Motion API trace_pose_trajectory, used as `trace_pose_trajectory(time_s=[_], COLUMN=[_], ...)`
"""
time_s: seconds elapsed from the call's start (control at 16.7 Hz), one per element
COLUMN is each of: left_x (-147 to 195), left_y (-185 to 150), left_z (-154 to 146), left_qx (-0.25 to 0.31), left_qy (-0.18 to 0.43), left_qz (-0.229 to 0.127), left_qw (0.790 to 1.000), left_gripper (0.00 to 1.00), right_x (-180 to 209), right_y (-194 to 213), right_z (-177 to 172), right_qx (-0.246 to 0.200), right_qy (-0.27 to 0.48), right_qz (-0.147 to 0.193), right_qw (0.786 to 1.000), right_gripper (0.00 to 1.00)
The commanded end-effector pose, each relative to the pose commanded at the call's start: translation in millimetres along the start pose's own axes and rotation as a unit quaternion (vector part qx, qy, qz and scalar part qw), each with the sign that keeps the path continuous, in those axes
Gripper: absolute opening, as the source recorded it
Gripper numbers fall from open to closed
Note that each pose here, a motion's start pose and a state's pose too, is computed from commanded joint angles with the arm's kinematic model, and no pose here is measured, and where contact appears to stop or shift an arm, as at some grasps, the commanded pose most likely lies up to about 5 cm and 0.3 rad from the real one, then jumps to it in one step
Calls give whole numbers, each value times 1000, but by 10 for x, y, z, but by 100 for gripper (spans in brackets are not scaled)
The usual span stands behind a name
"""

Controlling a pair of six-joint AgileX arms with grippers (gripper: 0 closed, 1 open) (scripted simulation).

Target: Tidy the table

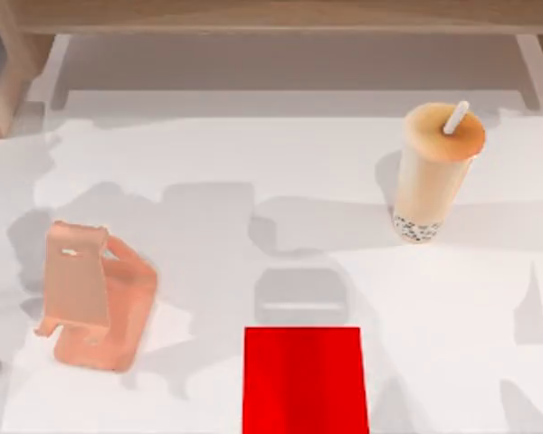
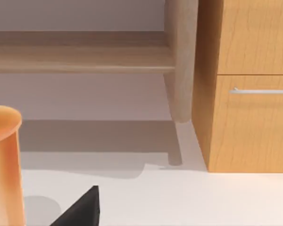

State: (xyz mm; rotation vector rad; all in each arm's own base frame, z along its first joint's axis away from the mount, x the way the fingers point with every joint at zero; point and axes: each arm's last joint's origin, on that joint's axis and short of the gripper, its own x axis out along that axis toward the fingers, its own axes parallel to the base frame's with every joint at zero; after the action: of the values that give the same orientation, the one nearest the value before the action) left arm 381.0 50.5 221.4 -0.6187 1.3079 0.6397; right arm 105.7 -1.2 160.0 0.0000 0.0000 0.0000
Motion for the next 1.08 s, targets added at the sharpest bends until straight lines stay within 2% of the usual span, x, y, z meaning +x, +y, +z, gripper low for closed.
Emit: trace_pose_trajectory(time_s=[0.18, 0.36, 0.48, 0.66, 0.78, 0.9, 1.08], left_x=[-57, -60, -22, 72, 155, 226, 254], left_y=[-650, -1232, -1446, -1477, -1359, -1224, -1147], left_z=[-483, -1338, -2000, -2965, -3421, -3695, -3804], left_qx=[71, 164, 228, 321, 368, 399, 412], left_qy=[-36, -38, -22, 16, 42, 62, 72], left_qz=[-40, -76, -86, -74, -50, -25, -12], left_qw=[996, 983, 970, 944, 928, 915, 908], left_gripper=[0, 0, 0, 0, 0, 0, 0], right_x=[0, 0, 0, 0, 0, 0, 0], right_y=[0, 0, 0, 0, 0, 0, 0], right_z=[0, 0, 0, 0, 0, 0, 0], right_qx=[0, 0, 0, 0, 0, 0, 0], right_qy=[0, 0, 0, 0, 0, 0, 0], right_qz=[0, 0, 0, 0, 0, 0, 0], right_qw=[1000, 1000, 1000, 1000, 1000, 1000, 1000], right_gripper=[100, 100, 100, 100, 100, 100, 100])
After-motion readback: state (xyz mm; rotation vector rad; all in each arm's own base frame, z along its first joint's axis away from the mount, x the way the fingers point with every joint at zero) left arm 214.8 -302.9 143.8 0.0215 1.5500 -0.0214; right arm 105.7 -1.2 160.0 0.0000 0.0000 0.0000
